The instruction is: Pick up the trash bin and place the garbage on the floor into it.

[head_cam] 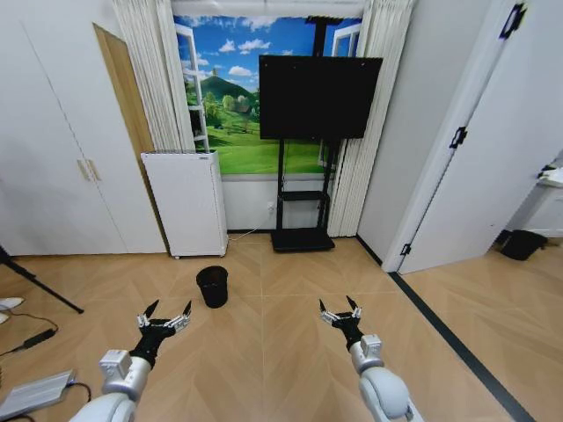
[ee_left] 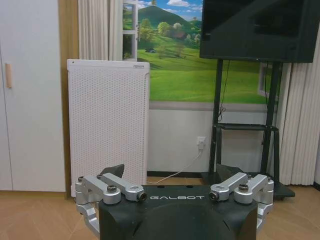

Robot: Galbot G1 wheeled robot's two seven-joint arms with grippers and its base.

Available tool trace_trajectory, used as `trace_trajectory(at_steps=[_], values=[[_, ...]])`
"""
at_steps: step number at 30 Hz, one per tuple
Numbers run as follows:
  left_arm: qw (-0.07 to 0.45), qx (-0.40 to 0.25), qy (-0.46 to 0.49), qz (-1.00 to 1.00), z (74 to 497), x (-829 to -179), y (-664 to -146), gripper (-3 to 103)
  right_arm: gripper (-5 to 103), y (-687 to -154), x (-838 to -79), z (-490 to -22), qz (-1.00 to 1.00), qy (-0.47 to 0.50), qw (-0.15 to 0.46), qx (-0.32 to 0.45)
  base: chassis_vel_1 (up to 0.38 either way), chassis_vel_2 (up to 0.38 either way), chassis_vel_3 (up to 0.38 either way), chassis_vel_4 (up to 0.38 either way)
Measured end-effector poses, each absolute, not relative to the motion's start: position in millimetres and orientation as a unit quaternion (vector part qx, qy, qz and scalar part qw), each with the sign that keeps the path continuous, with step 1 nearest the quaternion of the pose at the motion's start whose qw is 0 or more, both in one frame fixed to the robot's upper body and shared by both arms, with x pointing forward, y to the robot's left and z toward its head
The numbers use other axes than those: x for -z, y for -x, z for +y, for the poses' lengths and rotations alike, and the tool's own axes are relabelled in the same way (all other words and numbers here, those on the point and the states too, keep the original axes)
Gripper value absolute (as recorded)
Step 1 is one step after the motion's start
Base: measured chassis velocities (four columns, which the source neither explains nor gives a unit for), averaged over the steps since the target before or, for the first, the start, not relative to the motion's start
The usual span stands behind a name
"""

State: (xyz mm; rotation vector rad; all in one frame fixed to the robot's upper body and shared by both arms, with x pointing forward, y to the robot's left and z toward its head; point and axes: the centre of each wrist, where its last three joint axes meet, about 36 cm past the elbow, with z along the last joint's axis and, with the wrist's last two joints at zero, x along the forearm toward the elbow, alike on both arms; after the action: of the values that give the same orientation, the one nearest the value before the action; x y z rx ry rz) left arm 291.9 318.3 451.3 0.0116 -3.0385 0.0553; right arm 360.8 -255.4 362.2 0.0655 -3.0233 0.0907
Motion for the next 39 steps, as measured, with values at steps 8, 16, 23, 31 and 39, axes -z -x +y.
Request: trace_trajectory(at_steps=[8,16,23,31,39], values=[[0.048,-0.04,-0.012,-0.998,318,-456,-293,100,100,-368,-374,-269,-0.996,0.05,0.07,0.008,0.0,0.0,0.0,0.0],[0.034,-0.059,0.02,-0.997,315,-466,-293,100,100,-369,-383,-281,-0.996,0.028,0.031,0.076,0.0,0.0,0.0,0.0],[0.018,-0.063,0.066,-0.996,317,-472,-294,100,100,-372,-367,-283,-0.996,-0.044,-0.039,0.064,0.0,0.0,0.0,0.0],[0.025,-0.048,0.051,-0.997,319,-477,-290,100,100,-378,-367,-286,-0.997,-0.052,-0.04,0.029,0.0,0.0,0.0,0.0],[0.025,-0.047,0.049,-0.997,318,-477,-289,100,100,-378,-368,-286,-0.998,-0.05,-0.038,0.027,0.0,0.0,0.0,0.0]])
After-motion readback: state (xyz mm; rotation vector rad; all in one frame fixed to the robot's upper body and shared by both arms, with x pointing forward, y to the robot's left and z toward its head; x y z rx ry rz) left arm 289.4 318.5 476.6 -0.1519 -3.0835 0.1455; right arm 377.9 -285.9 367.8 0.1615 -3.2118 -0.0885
